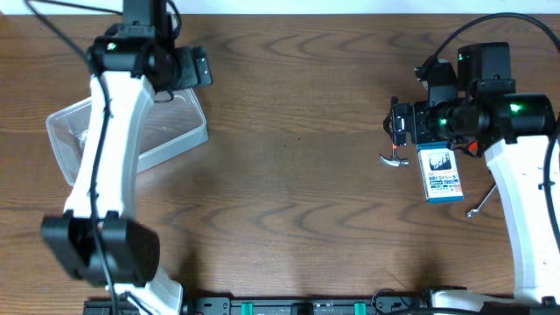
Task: Pack container
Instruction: 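Reach the left gripper to the clear container's near edge and grasp it, then drag the clear container with the left gripper toward table center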
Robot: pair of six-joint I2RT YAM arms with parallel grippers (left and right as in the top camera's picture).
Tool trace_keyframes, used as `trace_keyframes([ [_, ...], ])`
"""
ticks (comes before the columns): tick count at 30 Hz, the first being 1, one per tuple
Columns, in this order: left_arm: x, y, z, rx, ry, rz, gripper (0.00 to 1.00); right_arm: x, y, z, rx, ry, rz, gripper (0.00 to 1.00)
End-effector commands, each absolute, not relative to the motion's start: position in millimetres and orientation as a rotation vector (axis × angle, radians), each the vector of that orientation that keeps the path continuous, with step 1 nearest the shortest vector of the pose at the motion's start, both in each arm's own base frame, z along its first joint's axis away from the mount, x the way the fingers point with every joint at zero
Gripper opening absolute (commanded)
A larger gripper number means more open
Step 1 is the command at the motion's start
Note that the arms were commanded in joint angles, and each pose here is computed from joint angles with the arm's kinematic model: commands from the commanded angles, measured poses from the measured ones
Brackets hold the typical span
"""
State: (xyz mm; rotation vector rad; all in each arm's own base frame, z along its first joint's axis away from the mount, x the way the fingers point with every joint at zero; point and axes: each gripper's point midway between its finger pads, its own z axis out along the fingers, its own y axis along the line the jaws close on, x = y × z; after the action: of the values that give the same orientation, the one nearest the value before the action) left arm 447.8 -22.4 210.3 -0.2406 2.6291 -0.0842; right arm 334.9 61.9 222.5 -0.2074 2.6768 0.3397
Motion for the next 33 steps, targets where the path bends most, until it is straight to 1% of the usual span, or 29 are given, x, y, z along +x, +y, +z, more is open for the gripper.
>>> trace_keyframes([
  [1, 463, -19, 189, -0.237, 2.654, -0.057, 0.98, 339, 64, 230, -0.292, 2.643, 0.31, 0.97],
  [8, 473, -9, 116, -0.264, 2.796, 0.04, 0.98, 335, 63, 228, -0.314, 2.658, 0.304, 0.96],
  [9, 473, -8, 111, -0.266, 2.808, 0.043, 0.98, 334, 63, 228, -0.314, 2.661, 0.302, 0.96],
  [12, 473, -8, 98, -0.269, 2.838, 0.049, 0.98, 333, 62, 227, -0.322, 2.666, 0.296, 0.92],
  [15, 472, -8, 91, -0.269, 2.852, 0.052, 0.99, 332, 62, 227, -0.322, 2.67, 0.297, 0.92],
  [16, 472, -8, 91, -0.269, 2.853, 0.052, 0.95, 332, 62, 226, -0.321, 2.67, 0.297, 0.92],
  [17, 472, -8, 90, -0.268, 2.855, 0.053, 0.88, 332, 62, 226, -0.322, 2.671, 0.297, 0.91],
  [21, 472, -8, 89, -0.269, 2.857, 0.053, 0.57, 332, 62, 227, -0.321, 2.67, 0.296, 0.91],
  [22, 472, -8, 89, -0.269, 2.858, 0.051, 0.53, 332, 62, 226, -0.321, 2.67, 0.297, 0.91],
  [24, 471, -8, 89, -0.269, 2.859, 0.051, 0.53, 332, 62, 226, -0.321, 2.671, 0.297, 0.91],
  [29, 467, -8, 85, -0.27, 2.878, 0.054, 0.48, 332, 62, 226, -0.322, 2.671, 0.297, 0.91],
  [31, 463, -9, 81, -0.281, 2.891, 0.049, 0.39, 332, 62, 226, -0.321, 2.671, 0.297, 0.91],
  [32, 462, -9, 79, -0.303, 2.895, 0.048, 0.32, 332, 62, 226, -0.321, 2.671, 0.297, 0.9],
  [33, 460, -9, 77, -0.314, 2.899, 0.048, 0.27, 332, 62, 226, -0.321, 2.671, 0.297, 0.9],
])
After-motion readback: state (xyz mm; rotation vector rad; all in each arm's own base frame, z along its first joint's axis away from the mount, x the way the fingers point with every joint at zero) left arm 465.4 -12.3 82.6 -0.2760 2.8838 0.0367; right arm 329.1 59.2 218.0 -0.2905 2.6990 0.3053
